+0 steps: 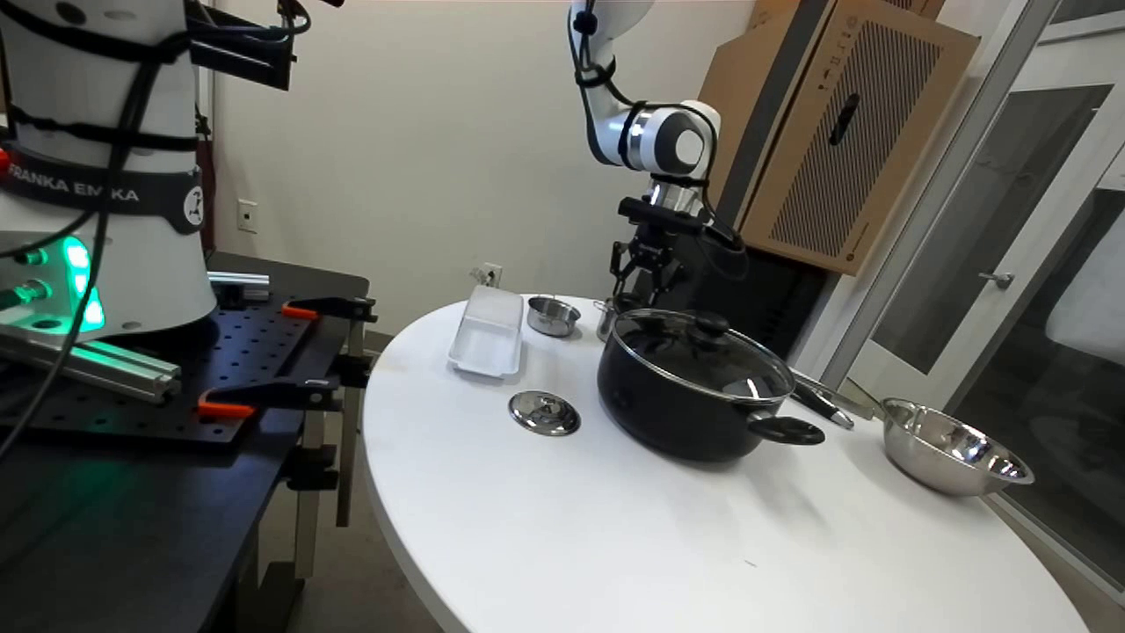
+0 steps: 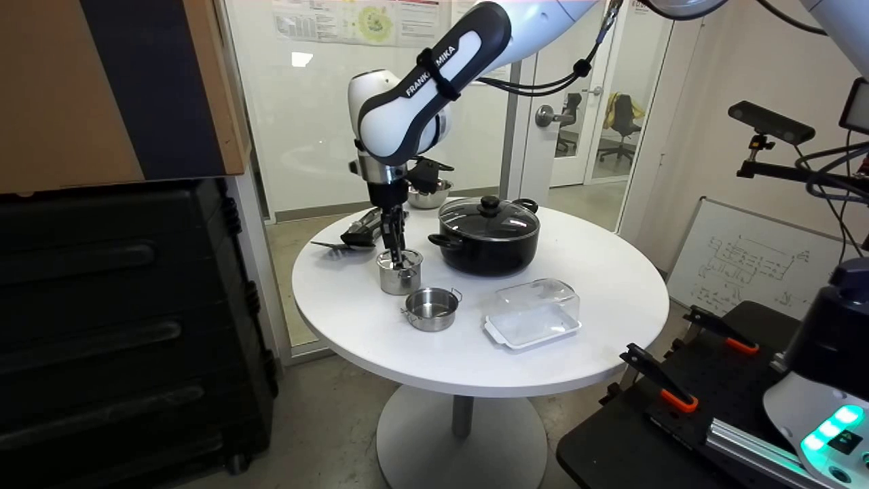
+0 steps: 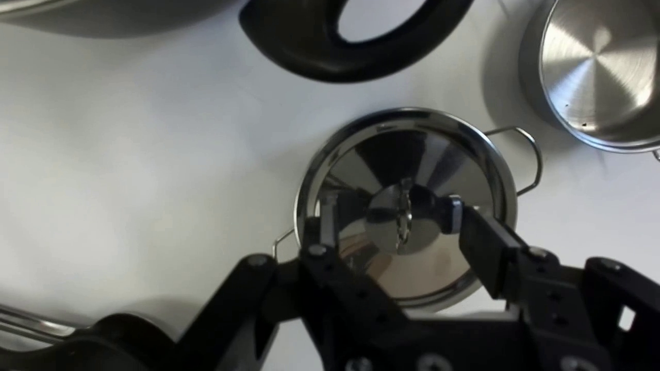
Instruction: Take the lid off the smaller pot
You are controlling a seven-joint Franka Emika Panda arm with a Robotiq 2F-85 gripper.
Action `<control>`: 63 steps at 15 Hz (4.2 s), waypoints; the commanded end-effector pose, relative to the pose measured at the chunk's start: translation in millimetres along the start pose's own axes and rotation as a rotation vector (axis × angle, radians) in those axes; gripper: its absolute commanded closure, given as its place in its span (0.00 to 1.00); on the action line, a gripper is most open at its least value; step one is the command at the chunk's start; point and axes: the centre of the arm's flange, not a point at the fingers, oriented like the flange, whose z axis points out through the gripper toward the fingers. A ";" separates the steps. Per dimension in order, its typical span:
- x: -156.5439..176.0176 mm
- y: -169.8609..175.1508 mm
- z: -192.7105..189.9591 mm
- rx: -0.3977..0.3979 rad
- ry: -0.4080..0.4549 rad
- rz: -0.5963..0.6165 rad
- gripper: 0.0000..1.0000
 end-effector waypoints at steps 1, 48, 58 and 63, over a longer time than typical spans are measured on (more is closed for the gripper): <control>13.1 -0.9 -0.8 -0.026 -0.020 0.015 0.58; -482.1 -8.5 -53.1 0.086 0.007 0.974 1.00; -489.6 20.8 15.1 0.052 -0.076 1.122 1.00; -441.4 33.3 50.2 0.035 -0.100 1.092 1.00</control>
